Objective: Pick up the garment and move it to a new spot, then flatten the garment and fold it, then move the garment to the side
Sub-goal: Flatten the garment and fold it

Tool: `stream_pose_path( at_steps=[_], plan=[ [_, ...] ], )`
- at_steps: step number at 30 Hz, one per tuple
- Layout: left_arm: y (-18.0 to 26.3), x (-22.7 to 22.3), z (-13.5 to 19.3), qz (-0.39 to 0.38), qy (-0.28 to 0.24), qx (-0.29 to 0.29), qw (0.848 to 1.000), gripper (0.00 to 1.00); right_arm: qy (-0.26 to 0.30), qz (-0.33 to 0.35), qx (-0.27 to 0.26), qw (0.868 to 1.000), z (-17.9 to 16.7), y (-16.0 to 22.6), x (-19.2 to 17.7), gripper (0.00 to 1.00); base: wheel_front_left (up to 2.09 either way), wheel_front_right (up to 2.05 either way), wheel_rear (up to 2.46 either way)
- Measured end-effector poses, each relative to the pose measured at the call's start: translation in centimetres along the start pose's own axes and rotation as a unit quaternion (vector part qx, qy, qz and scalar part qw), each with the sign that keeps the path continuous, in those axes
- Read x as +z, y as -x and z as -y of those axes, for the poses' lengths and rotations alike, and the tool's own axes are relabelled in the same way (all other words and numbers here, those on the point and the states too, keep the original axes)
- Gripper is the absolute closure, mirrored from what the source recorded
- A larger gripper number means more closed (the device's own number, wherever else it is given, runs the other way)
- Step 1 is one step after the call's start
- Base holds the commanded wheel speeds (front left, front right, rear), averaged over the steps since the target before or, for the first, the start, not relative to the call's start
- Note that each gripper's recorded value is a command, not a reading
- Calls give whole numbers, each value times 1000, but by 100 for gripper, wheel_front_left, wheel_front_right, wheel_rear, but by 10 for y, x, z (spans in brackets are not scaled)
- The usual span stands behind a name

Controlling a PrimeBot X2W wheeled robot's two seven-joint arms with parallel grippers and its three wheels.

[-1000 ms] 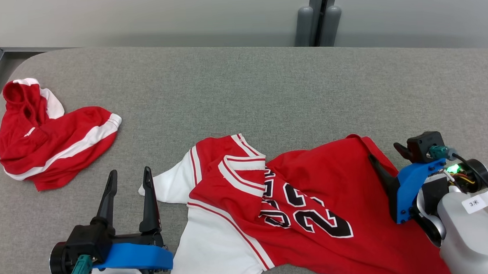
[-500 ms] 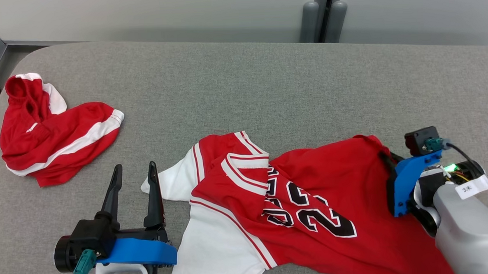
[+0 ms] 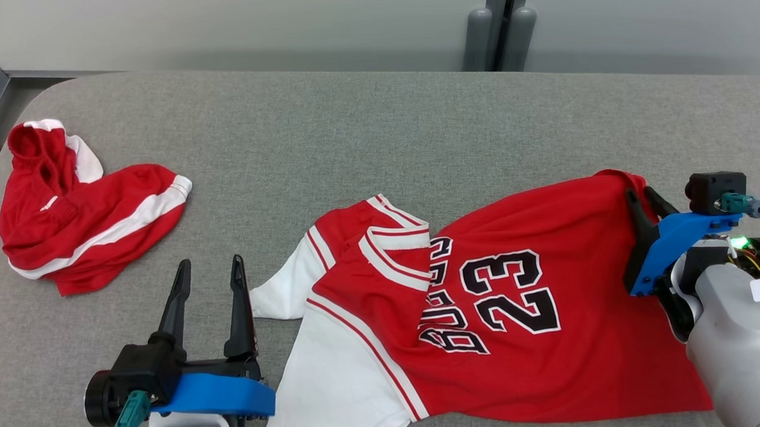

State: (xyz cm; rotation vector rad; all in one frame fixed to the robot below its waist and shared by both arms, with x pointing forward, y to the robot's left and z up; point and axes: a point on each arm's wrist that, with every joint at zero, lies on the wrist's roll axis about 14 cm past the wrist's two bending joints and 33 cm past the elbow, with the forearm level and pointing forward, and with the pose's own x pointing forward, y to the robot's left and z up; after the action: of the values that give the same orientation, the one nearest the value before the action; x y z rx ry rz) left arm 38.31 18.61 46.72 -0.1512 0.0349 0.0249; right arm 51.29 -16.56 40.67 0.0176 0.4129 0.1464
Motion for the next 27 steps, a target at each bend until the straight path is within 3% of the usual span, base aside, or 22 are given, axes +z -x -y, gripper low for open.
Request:
stream_pose_path(
  at_steps=[8,11,21,27],
  plan=[
    [3,1,7,2,-5,-12,1000,0,-2,51,-3,999,4,22,15,0,0,0,0],
    [6,0,8,0,-4,-15,1000,0,-11,102,5,995,-1,36,37,0,0,0,0],
    [8,4,26,6,-31,-48,998,0,-24,214,-4,977,4,111,58,0,0,0,0],
    [11,9,32,14,-46,-59,997,0,-38,245,-24,968,5,150,49,0,0,0,0]
  ],
)
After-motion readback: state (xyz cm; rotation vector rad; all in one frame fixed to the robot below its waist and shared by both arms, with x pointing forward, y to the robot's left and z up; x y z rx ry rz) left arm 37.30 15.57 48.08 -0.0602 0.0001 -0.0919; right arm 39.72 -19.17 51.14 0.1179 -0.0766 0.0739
